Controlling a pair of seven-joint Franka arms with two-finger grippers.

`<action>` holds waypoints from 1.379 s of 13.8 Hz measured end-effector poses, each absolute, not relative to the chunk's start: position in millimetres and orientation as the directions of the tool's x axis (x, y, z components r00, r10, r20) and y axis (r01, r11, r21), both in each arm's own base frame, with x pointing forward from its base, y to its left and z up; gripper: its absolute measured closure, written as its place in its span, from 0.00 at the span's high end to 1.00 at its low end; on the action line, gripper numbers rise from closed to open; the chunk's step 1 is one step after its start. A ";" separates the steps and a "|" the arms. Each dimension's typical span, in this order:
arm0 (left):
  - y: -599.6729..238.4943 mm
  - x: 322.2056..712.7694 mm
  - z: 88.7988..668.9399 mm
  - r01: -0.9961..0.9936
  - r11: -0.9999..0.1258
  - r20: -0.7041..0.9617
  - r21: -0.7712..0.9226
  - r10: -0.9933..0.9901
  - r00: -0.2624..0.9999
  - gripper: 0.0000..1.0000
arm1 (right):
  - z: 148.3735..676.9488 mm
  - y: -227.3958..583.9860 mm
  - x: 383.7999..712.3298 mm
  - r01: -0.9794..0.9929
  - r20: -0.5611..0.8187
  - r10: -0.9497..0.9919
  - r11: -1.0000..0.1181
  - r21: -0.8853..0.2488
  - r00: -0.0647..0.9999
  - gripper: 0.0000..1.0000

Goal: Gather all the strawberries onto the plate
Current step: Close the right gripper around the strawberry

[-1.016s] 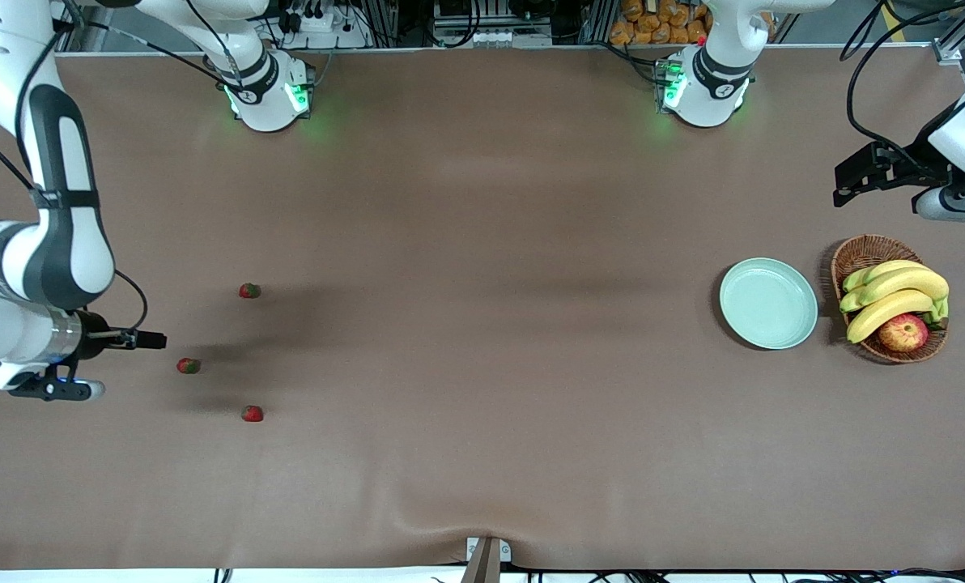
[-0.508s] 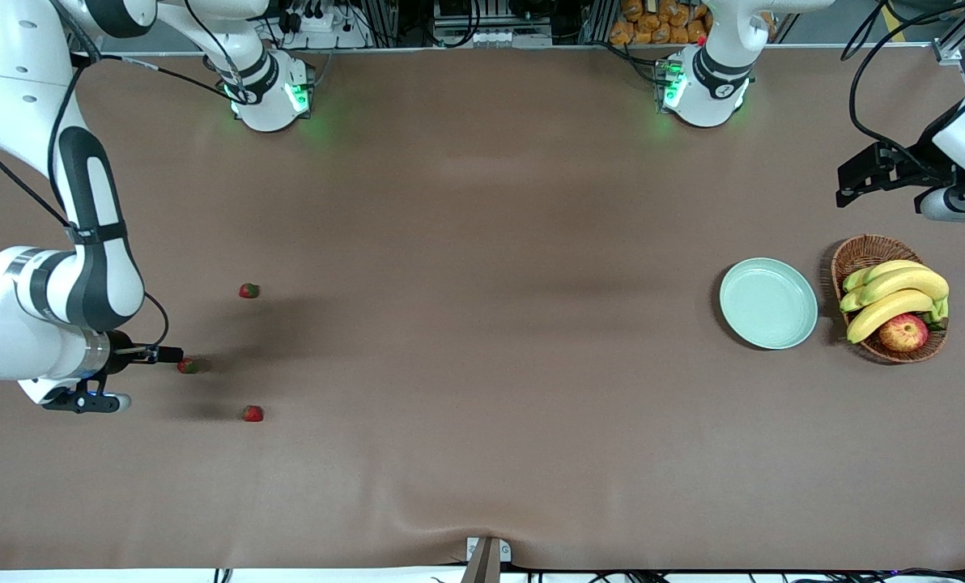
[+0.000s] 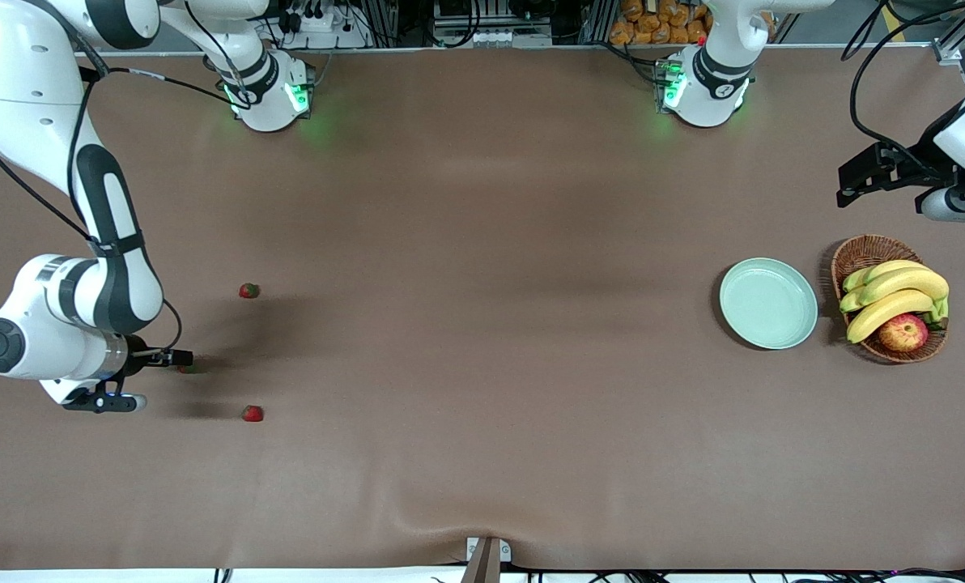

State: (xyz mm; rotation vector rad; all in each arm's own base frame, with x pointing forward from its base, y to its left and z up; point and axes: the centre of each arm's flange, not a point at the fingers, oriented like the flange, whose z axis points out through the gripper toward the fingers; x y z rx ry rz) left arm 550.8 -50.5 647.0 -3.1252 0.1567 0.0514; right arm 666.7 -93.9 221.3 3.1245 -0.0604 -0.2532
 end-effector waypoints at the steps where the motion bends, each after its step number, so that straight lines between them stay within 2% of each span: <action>1: -50.5 550.8 647.0 -0.100 -0.995 -0.033 -0.010 -0.100 0.994 1.00 | 219.7 -94.0 666.5 -0.036 -0.159 -0.037 -0.999 0.010 0.987 0.86; 4: -50.6 550.8 647.0 -0.100 -0.995 -0.033 -0.010 -0.100 0.994 1.00 | 214.7 -94.1 665.3 -0.030 -0.146 -0.032 -0.999 0.011 0.989 0.83; 5: -50.7 550.8 647.0 -0.100 -0.995 -0.033 -0.010 -0.100 0.994 1.00 | 211.6 -94.2 665.2 -0.030 -0.138 -0.031 -0.999 0.013 0.990 0.79; 9: -51.3 550.7 647.0 -0.102 -0.995 -0.033 -0.010 -0.101 0.994 1.00 | 198.0 -93.0 665.5 -0.026 -0.129 -0.028 -1.000 0.015 0.991 0.77; 15: -51.4 550.7 647.0 -0.102 -0.995 -0.033 -0.010 -0.101 0.994 1.00 | 179.7 -89.8 661.0 -0.021 -0.124 -0.023 -1.000 0.016 0.992 0.63; 17: -51.4 550.7 647.0 -0.102 -0.995 -0.033 -0.010 -0.101 0.994 1.00 | 179.8 -89.8 661.1 -0.021 -0.124 -0.023 -1.000 0.016 0.992 0.44; 18: -51.4 550.7 647.0 -0.102 -0.995 -0.033 -0.010 -0.101 0.994 1.00 | 179.9 -89.7 661.2 -0.021 -0.124 -0.023 -1.000 0.016 0.992 0.44; 19: -51.4 550.7 647.0 -0.102 -0.995 -0.033 -0.010 -0.101 0.994 1.00 | 180.8 -89.7 661.5 -0.021 -0.122 -0.023 -1.000 0.016 0.992 0.40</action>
